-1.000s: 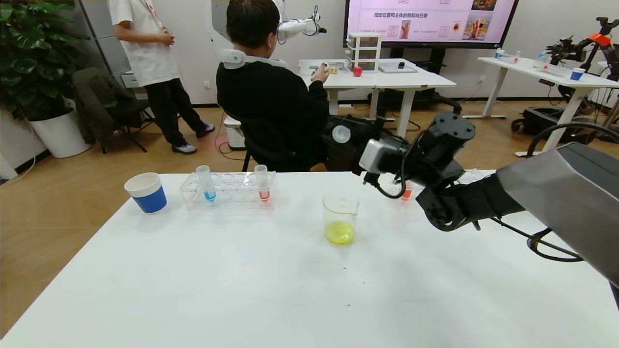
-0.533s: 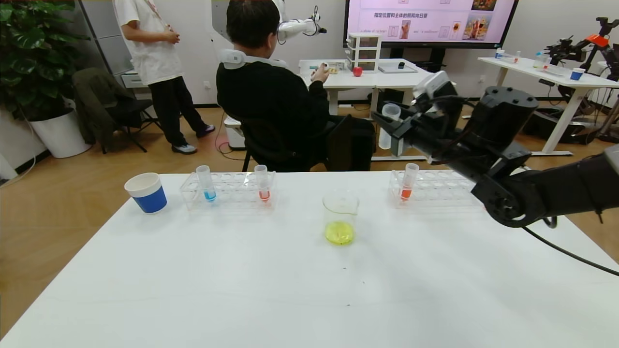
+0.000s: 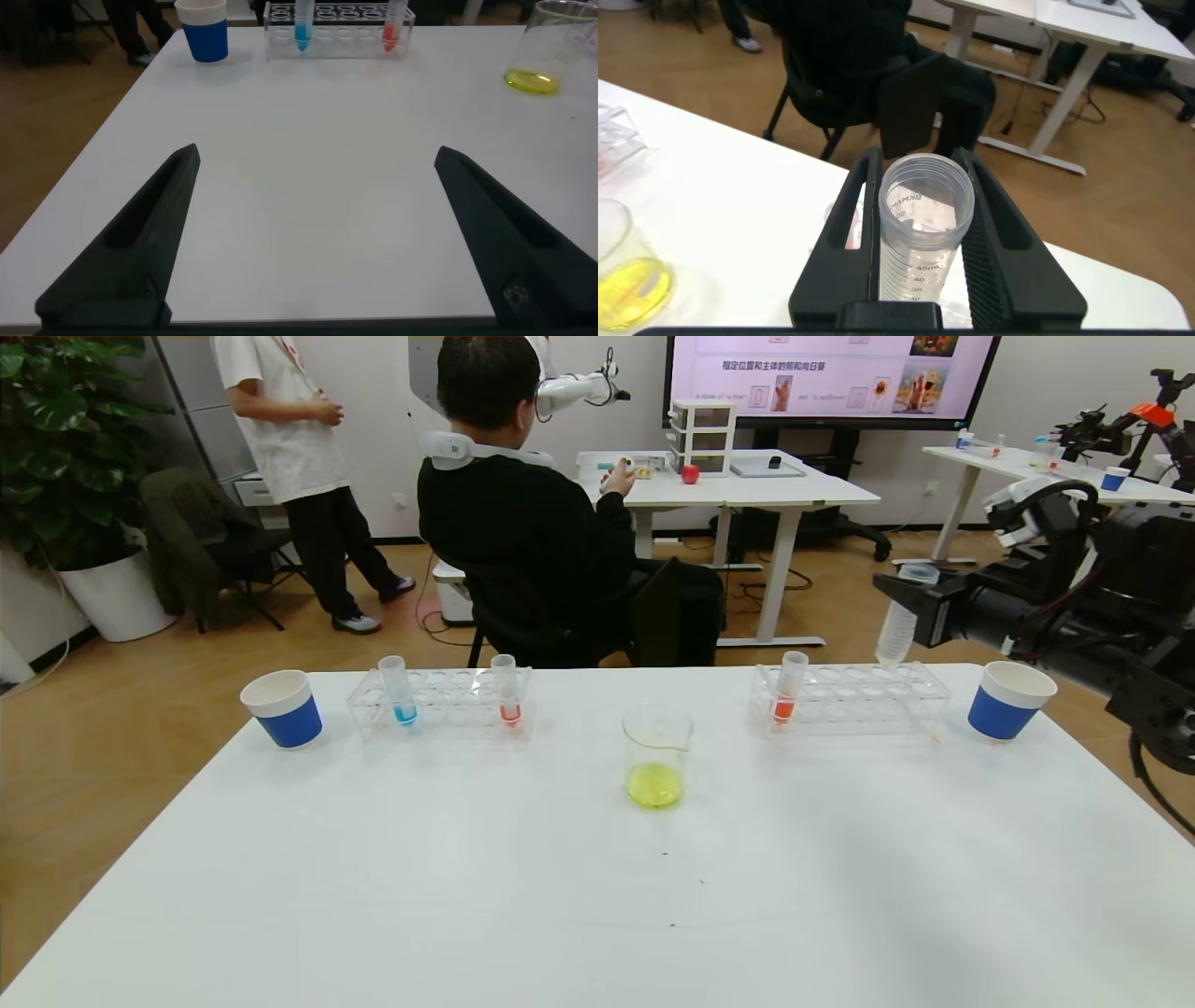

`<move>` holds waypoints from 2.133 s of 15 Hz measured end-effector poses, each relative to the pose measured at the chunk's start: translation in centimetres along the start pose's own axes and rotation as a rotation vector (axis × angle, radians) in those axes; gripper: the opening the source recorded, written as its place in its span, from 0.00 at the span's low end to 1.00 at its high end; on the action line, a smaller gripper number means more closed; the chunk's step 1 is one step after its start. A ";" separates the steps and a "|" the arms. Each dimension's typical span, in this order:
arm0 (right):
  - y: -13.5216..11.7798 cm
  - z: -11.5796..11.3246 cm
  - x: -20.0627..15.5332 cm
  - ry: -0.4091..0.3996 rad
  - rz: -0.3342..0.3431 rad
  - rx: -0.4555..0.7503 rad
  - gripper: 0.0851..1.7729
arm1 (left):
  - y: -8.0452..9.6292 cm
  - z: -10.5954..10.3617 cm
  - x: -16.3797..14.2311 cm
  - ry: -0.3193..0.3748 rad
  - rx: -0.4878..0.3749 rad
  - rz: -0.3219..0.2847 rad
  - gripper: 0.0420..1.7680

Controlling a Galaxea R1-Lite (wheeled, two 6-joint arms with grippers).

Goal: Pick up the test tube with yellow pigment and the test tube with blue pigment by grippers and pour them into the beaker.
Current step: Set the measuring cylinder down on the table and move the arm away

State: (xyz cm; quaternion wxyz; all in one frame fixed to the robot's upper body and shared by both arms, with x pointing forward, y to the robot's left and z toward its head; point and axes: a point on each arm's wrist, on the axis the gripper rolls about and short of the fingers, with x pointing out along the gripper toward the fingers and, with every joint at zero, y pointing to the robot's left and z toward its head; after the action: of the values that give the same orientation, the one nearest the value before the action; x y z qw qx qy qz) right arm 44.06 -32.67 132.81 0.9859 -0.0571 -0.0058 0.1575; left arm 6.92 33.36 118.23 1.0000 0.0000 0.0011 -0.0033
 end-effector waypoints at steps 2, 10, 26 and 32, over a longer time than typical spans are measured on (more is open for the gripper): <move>-3.0 -0.5 -0.9 0.012 -0.069 0.001 0.25 | 0.0 0.0 0.0 0.000 0.000 0.001 0.99; -13.7 -3.5 -0.6 0.040 -0.324 0.000 0.25 | 0.0 0.0 0.0 0.000 0.000 0.000 0.99; -18.9 -11.5 3.0 0.124 -0.377 0.042 0.25 | 0.0 0.0 0.0 0.000 0.000 0.000 0.99; -19.4 -13.8 3.0 0.143 -0.387 0.052 0.25 | 0.0 0.0 0.0 0.000 0.000 0.000 0.99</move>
State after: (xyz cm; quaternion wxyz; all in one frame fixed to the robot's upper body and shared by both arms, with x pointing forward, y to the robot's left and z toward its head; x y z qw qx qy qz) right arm 53.28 -51.56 121.30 0.9968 -0.0404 0.0573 -0.0390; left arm 6.92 33.37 118.23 1.0000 0.0000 0.0011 -0.0031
